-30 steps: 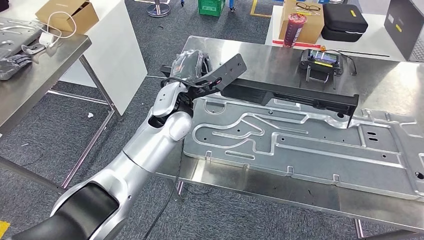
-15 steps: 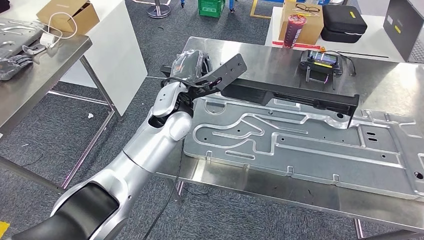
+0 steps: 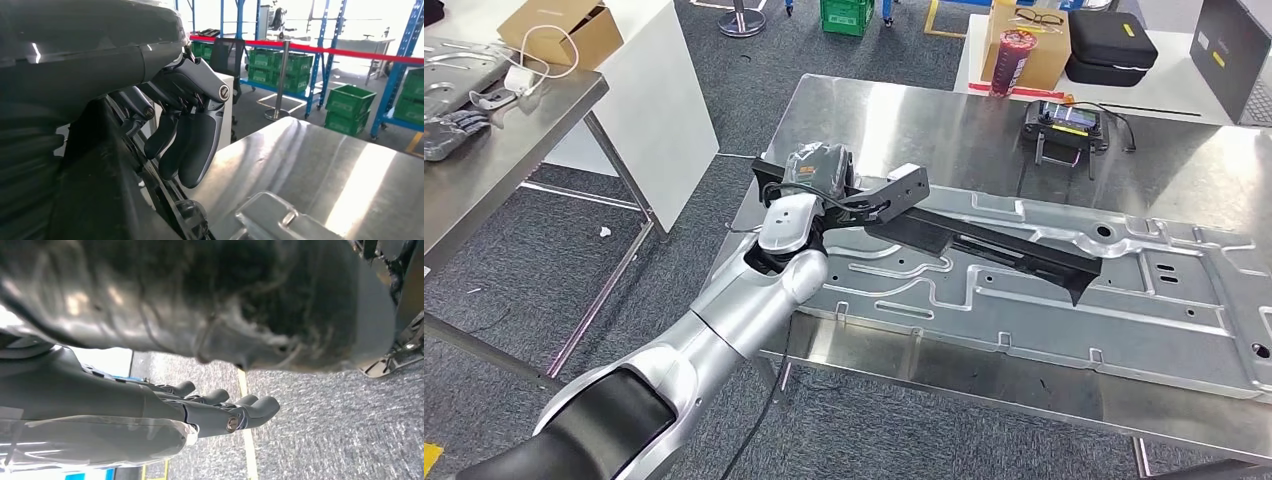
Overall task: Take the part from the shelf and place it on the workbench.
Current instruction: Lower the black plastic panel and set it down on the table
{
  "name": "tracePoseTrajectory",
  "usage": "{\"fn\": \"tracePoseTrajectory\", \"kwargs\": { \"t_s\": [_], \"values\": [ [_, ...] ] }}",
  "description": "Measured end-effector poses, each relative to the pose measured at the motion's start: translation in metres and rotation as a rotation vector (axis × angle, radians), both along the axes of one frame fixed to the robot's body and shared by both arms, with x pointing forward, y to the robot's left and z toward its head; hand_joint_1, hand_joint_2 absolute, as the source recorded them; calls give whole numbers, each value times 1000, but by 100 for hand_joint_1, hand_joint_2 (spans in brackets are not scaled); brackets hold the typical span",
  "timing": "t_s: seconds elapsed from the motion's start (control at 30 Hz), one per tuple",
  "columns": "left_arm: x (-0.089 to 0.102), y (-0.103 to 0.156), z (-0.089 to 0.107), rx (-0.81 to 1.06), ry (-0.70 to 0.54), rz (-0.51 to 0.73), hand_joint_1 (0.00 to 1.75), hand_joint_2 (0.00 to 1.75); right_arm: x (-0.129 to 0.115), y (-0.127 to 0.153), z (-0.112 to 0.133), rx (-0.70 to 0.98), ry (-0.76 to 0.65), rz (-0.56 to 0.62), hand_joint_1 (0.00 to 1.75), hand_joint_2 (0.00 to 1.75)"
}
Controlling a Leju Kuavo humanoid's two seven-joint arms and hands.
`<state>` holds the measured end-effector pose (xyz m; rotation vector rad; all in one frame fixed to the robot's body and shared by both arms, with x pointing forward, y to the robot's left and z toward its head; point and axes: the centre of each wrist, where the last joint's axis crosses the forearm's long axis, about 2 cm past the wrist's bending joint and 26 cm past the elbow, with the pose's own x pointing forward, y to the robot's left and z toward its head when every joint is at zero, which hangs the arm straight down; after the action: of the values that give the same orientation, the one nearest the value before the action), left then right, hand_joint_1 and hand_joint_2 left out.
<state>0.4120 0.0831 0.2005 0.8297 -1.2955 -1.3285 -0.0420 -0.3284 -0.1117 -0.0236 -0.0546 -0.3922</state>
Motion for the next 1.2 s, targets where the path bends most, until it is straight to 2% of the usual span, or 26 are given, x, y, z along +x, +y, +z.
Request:
{"fn": "tracePoseTrajectory", "kwargs": {
  "t_s": [0.97, 1.2],
  "values": [
    [0, 4, -10, 29, 25, 5, 175, 175, 1, -4, 0, 4, -15, 14, 0, 0],
    [-2, 7, -19, 70, 50, 22, 175, 175, 1, -5, 0, 12, -13, 24, 0, 0]
  ]
}}
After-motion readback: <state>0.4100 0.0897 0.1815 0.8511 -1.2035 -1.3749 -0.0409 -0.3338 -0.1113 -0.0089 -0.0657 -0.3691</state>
